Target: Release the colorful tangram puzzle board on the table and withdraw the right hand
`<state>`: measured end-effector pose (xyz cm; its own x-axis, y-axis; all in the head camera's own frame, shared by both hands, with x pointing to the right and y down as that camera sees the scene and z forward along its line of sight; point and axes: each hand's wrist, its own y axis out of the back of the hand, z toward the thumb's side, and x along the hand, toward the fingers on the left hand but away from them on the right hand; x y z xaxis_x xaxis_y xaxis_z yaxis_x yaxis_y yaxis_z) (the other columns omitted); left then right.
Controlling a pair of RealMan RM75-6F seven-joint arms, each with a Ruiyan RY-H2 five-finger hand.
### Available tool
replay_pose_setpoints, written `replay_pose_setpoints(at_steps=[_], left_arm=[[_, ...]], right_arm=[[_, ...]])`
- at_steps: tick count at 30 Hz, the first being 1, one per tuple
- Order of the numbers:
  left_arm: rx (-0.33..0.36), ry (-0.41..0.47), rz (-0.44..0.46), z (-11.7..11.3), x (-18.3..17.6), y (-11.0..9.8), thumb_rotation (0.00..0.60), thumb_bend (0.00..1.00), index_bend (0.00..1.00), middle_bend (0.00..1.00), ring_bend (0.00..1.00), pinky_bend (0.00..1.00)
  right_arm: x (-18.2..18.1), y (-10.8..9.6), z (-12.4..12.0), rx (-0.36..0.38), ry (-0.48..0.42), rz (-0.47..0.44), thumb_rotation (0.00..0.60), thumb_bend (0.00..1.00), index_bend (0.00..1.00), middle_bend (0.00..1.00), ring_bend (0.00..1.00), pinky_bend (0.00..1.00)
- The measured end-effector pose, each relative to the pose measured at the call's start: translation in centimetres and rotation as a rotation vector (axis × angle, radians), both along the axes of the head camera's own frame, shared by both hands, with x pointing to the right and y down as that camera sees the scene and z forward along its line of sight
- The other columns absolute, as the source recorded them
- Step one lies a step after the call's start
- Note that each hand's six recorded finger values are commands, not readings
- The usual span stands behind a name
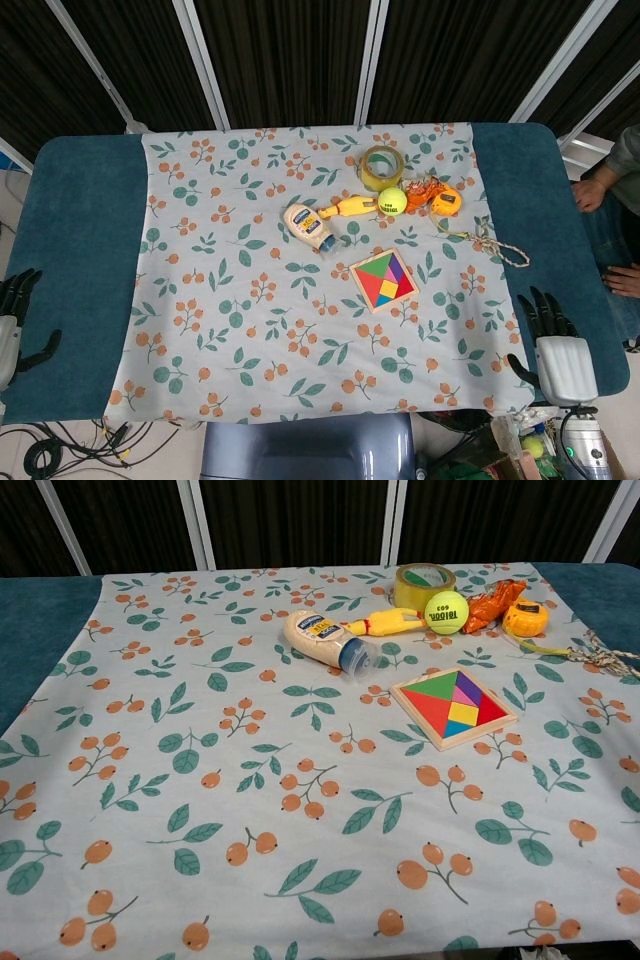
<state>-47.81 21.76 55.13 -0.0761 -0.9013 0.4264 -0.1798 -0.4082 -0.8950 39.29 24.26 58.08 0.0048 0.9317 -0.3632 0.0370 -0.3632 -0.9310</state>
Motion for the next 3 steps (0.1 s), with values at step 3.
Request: replay_pose_setpoints(at_steps=[3], left_arm=[[0.002, -0.002, 0.017, -0.06, 0.19, 0.11, 0.600, 0.35, 0.00, 0.03, 0.03, 0.00]], right_arm=[[-0.01, -0.56, -0.22, 0.002, -0.007, -0.002, 0.600, 0.13, 0.10, 0.00, 0.00, 0.27]])
